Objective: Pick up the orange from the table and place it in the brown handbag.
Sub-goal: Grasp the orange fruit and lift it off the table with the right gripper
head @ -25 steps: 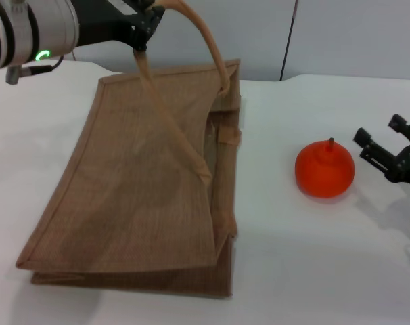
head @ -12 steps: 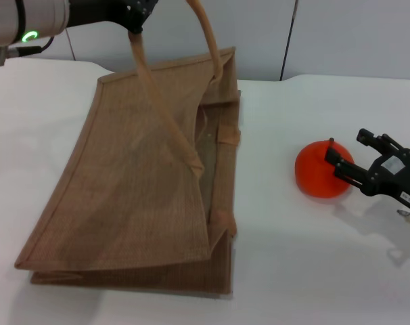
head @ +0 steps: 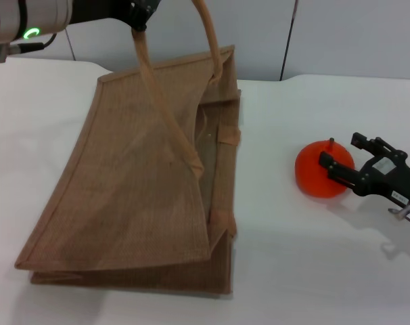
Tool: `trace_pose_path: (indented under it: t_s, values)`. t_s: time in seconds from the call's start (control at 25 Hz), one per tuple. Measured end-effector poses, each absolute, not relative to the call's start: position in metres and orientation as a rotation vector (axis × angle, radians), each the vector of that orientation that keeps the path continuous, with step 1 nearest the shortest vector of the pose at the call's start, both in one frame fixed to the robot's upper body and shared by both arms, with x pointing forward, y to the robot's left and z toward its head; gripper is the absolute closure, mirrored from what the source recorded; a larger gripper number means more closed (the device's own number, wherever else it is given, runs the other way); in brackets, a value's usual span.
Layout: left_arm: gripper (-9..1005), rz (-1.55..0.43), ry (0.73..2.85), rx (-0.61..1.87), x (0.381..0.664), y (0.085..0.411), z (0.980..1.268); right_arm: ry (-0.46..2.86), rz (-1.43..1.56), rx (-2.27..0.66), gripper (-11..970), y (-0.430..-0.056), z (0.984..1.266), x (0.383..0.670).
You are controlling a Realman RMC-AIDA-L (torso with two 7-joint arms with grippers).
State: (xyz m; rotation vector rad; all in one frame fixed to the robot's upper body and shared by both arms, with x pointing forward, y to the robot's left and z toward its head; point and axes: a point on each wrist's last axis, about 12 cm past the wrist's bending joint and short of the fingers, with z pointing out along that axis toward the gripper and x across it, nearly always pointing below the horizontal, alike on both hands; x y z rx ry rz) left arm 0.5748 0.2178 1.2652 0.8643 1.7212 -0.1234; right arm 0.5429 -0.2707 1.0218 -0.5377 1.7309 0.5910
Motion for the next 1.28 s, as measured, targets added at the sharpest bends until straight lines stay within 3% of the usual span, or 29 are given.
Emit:
trace_pose_path:
  t_s: [1.28]
  values:
    - [863, -0.115, 1.702, 0.895, 0.576, 0.212, 1.269, 1.889, 0.556, -0.576, 212, -0.258, 1.012, 0.559]
